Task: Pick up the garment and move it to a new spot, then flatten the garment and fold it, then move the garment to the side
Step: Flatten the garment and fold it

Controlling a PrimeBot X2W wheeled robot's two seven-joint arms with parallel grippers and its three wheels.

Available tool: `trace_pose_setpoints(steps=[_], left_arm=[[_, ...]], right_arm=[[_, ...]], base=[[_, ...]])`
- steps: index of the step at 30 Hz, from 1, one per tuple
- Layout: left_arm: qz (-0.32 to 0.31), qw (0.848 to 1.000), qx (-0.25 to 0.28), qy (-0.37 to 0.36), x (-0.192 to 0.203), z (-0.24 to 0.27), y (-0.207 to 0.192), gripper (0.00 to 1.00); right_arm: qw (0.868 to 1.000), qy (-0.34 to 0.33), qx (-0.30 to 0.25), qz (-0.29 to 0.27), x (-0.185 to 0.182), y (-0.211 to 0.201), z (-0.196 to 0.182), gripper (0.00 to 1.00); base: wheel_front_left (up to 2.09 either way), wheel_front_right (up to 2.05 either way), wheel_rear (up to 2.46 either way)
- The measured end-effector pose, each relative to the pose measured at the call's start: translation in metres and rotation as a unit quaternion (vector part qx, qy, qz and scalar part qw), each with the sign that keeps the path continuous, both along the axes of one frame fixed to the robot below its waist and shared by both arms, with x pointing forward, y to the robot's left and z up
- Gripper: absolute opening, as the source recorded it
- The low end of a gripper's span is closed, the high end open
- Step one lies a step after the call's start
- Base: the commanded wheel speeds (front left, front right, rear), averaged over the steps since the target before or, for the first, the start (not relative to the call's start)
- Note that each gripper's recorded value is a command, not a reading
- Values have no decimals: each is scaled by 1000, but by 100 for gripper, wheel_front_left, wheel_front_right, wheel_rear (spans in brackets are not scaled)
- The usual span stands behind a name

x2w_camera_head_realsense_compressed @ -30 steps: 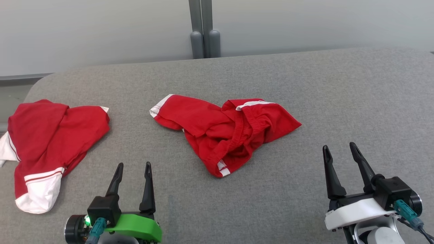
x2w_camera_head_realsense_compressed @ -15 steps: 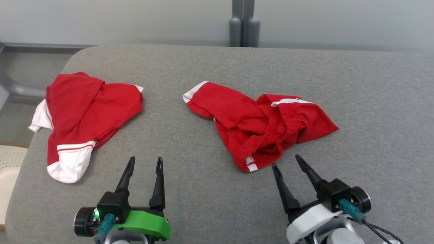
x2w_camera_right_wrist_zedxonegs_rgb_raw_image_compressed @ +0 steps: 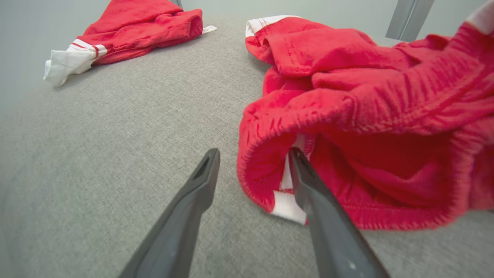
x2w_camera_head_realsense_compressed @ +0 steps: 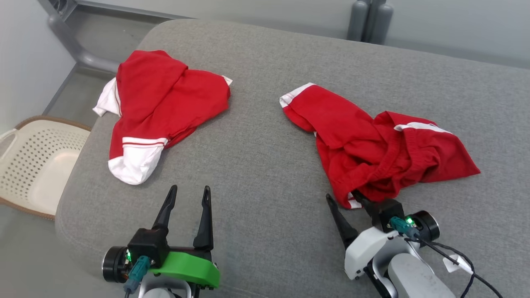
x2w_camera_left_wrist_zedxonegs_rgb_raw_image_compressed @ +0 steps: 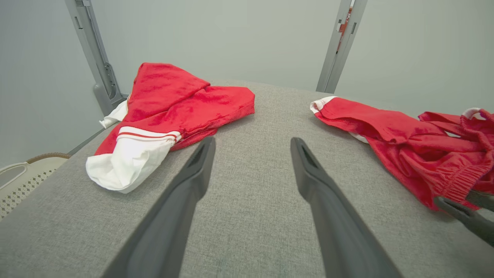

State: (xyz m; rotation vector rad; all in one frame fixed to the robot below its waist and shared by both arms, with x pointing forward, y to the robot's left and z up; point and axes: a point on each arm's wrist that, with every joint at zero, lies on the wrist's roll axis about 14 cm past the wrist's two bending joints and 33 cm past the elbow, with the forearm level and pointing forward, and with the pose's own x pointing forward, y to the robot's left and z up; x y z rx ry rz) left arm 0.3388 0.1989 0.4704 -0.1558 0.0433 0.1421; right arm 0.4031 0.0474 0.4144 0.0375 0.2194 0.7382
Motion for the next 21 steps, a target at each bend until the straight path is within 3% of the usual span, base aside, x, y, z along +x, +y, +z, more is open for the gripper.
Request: trace_pose_setpoints(steps=[2, 3, 4, 12, 21], left_arm=[[8, 1000, 2, 3, -2, -1, 4, 100], [11, 1000, 2, 6, -2, -3, 6, 100], [14, 1000, 3, 9, -3, -4, 8, 100], [17, 1000, 2, 13, 2, -7, 9, 100], [-19, 1000, 1, -2, 14, 0, -11, 100]], right_arm=[[1000, 1, -2, 8, 5, 7, -2, 28], [1000, 2, -2, 12, 7, 10, -3, 9], [1000, 1, -2, 16, 8, 13, -3, 0], [997, -47, 64, 20, 20, 27, 45, 0], [970, -121, 205, 43, 1, 39, 147, 0]], base=[[0, 0, 0], [0, 0, 0], [0, 0, 0], [0, 0, 0], [0, 0, 0]])
